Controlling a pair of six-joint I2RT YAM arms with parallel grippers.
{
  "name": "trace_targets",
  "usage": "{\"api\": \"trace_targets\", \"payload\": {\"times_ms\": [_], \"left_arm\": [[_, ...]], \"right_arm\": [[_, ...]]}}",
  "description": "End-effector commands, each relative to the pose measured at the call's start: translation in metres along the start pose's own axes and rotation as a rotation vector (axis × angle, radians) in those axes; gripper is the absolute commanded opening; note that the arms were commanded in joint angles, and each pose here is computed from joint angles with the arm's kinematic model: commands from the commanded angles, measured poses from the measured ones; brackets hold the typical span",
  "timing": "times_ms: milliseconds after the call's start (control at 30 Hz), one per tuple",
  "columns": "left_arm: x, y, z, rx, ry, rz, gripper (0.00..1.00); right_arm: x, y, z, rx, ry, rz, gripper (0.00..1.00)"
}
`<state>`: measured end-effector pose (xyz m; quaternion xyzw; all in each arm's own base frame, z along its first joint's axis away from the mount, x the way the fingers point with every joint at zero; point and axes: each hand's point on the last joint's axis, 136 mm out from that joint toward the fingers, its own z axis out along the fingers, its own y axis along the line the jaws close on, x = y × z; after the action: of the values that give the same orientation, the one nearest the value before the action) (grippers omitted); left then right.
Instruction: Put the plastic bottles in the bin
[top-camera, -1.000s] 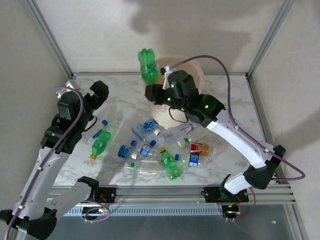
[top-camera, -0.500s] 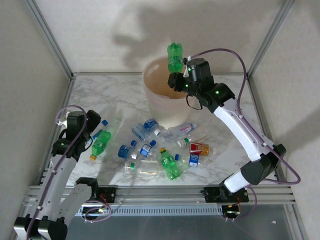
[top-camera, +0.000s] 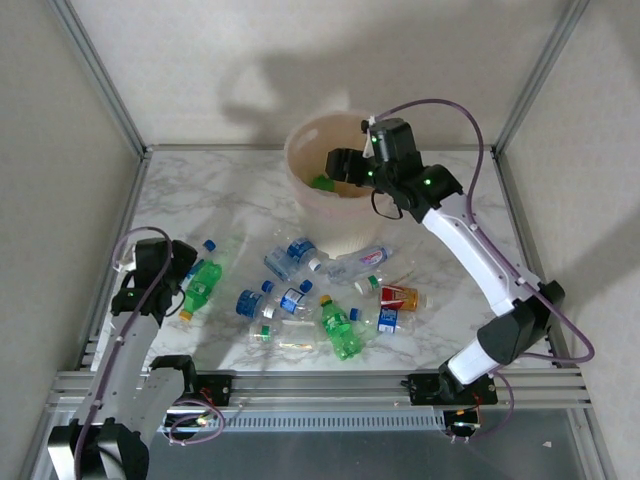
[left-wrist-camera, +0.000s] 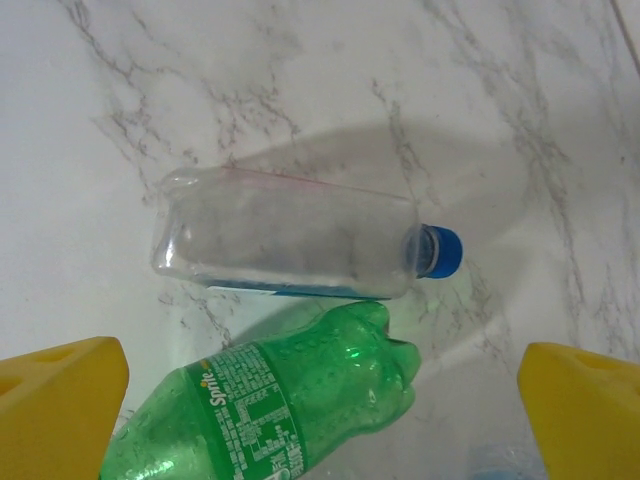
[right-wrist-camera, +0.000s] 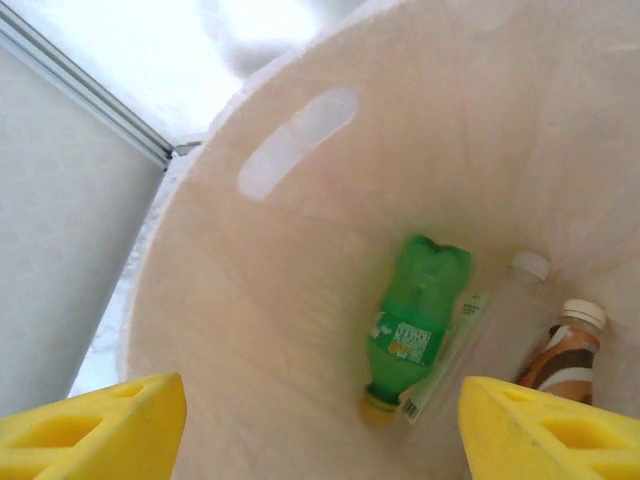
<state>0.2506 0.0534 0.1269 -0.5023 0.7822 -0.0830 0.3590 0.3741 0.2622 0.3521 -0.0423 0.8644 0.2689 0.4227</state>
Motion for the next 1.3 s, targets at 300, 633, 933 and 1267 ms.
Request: {"api": "trace_targets", "payload": {"times_ms": [300, 633, 933, 1267], "left_arm": [[0.008, 0.004, 0.007, -0.002, 0.023, 0.026, 1.0], [0.017, 0.011, 0.027, -0.077, 0.062, -0.122, 1.0], [-0.002, -0.005, 0.055, -0.072, 0.021, -0.207, 1.0], [-0.03, -0.018, 0.09, -0.148, 0.002, -0.204, 1.0]], "right_arm": [[0.008, 0.048, -0.067, -0.222, -0.082, 0.015, 0.76], [0.039, 0.066, -0.06, -0.255, -0.029, 0.002, 0.77], [0.044, 0.072, -0.058, -0.27, -0.01, -0.006, 0.78], [0.044, 0.076, -0.058, -0.289, -0.003, -0.01, 0.81]]}}
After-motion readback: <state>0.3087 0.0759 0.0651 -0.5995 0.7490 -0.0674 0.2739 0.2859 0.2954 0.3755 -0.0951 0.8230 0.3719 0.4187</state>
